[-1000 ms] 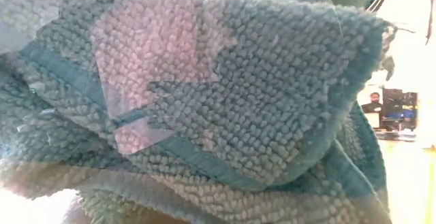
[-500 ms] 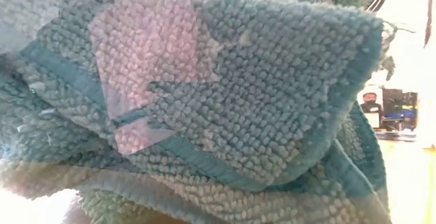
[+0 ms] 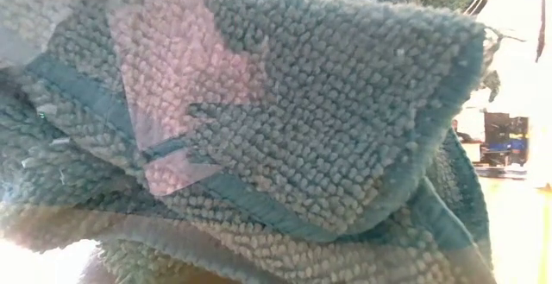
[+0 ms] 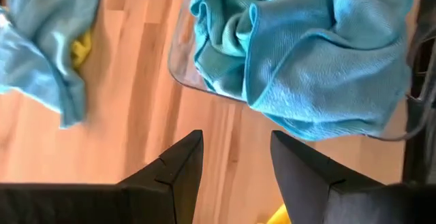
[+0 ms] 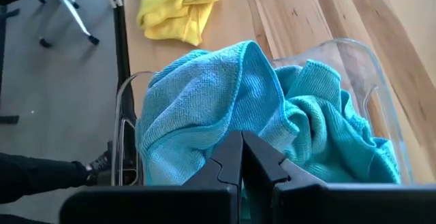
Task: Sort microfiber towel by color & place in baskets
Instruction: Put the blue towel into the left transparent bin
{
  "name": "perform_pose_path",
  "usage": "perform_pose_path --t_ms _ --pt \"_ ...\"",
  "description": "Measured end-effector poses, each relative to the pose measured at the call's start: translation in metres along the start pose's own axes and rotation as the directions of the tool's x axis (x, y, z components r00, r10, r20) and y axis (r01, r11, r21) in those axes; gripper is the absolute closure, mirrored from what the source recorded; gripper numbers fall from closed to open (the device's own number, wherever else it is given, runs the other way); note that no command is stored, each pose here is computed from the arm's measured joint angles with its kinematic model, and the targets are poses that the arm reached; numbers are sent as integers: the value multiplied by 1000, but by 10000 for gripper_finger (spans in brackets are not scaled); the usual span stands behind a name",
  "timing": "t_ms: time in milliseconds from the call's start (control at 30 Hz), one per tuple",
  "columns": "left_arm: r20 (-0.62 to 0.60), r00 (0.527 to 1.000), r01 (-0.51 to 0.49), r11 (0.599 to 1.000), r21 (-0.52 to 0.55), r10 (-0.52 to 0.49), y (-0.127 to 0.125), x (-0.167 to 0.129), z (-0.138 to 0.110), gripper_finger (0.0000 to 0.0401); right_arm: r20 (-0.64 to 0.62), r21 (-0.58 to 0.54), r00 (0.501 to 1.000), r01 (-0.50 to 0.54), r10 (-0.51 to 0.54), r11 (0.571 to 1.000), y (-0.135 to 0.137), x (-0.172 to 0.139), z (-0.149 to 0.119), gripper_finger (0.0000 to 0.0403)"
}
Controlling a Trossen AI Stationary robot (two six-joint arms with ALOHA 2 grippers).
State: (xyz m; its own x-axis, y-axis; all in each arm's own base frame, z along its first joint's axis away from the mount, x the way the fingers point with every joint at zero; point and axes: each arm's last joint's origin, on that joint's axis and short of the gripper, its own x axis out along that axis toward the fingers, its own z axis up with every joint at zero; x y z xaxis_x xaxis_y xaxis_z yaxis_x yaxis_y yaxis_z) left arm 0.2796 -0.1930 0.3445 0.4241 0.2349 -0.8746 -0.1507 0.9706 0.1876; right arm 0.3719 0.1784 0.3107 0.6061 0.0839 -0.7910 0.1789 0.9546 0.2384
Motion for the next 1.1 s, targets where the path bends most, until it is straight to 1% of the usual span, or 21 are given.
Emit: perform_pose_path --t_ms 100,200,367,533,733,933,1100 --pt "54 996 69 996 -57 -66 10 2 -24 240 -17 40 1000 25 -24 999 3 4 3 403" --pt "80 988 138 982 -129 -129 19 9 -51 240 -17 73 999 48 -47 996 3 8 3 403" --pt "113 972 228 944 -237 -206 28 23 -94 240 -56 110 997 64 -58 992 -1 27 3 403" --pt "170 945 320 903 -288 -280 28 39 -123 240 -105 136 994 45 -31 990 -2 55 0 403" --pt "200 921 382 874 -301 -334 26 56 -141 240 -194 179 979 97 -62 979 -11 93 -9 403" --pt "199 920 386 869 -309 -337 25 62 -146 240 -283 177 954 153 -98 972 -22 134 -22 403" --pt "193 918 392 867 -309 -347 25 62 -146 240 -305 173 946 166 -107 971 -25 147 -27 403"
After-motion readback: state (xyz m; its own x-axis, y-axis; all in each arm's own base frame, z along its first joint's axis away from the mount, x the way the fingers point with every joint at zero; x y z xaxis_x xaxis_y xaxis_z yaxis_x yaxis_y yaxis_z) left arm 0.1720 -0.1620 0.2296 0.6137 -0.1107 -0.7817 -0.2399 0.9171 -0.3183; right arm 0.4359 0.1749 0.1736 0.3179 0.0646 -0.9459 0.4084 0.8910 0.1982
